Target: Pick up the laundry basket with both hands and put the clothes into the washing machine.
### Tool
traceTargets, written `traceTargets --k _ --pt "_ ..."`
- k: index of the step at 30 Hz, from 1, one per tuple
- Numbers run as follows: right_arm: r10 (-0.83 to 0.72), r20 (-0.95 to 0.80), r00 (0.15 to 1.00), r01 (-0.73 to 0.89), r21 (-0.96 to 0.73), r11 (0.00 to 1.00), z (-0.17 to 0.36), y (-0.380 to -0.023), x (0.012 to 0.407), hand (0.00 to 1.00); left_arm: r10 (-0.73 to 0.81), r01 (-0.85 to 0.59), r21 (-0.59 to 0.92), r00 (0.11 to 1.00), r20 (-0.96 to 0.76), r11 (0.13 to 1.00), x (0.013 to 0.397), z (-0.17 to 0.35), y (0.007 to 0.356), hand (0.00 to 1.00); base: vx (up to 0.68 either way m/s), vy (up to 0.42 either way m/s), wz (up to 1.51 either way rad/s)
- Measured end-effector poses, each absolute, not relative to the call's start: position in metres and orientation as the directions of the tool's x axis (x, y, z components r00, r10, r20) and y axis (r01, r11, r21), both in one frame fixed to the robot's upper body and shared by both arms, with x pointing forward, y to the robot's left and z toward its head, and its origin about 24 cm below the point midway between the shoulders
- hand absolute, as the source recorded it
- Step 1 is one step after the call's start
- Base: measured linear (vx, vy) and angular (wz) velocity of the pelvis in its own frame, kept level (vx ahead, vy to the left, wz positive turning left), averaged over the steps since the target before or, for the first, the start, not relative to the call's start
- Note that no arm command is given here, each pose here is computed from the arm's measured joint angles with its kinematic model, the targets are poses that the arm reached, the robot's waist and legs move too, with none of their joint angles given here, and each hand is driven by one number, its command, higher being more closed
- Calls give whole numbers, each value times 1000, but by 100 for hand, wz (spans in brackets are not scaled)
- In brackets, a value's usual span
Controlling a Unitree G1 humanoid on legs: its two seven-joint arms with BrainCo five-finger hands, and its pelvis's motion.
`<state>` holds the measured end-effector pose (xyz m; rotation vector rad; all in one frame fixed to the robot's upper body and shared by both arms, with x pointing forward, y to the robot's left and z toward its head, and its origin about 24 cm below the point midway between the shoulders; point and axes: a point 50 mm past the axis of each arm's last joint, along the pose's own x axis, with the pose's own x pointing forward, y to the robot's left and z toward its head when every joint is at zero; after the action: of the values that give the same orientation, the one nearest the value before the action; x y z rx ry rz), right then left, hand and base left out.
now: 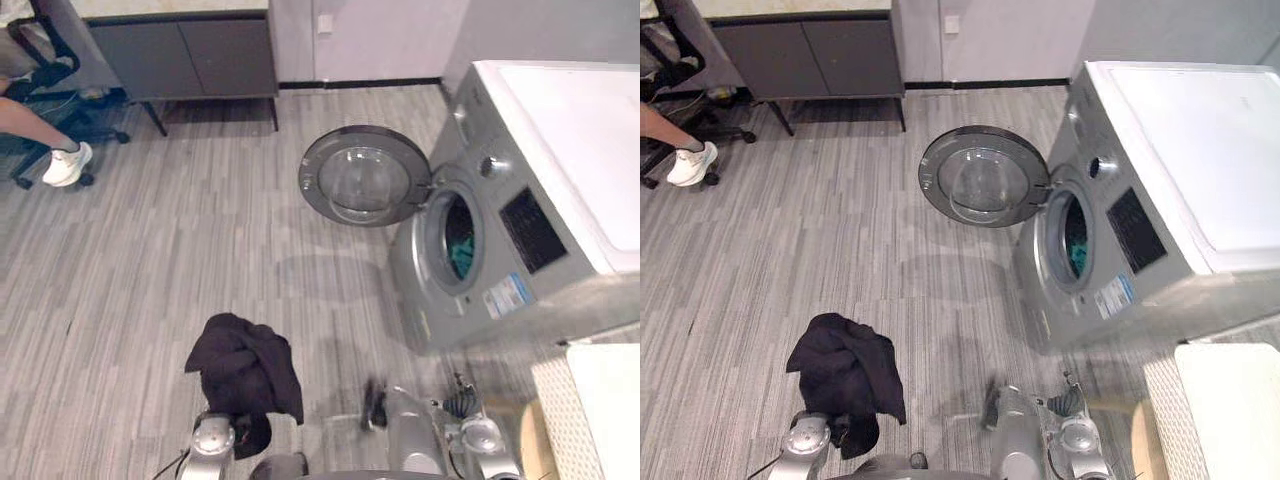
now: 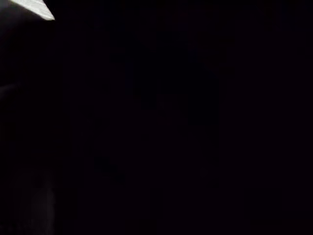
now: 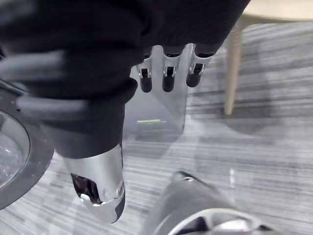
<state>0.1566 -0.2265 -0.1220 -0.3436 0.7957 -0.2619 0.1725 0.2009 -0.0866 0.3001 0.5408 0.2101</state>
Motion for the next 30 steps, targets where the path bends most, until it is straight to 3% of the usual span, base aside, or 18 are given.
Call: traceTargets --k 4,11,20,23,30 --pt "-346 -611 712 103 -397 912 -113 -227 171 0 232 -82 305 836 -497 949 170 -92 187 100 656 -264 17" --pt "-301 -562 771 102 -357 928 -104 -208 188 0 177 -61 238 847 -501 969 170 -92 170 100 539 -94 -101" --pt "-309 -588 748 104 -355 929 -110 -201 181 0 121 -1 211 820 -559 978 172 -104 151 100 296 257 -123" --pt "-278 -632 724 80 -323 943 -120 -185 165 0 132 8 240 817 -562 971 171 -105 158 100 90 300 -134" --pt "-214 -649 730 -15 -328 945 -122 -171 178 0 169 -3 302 834 -525 953 183 -97 178 100 -22 142 -149"
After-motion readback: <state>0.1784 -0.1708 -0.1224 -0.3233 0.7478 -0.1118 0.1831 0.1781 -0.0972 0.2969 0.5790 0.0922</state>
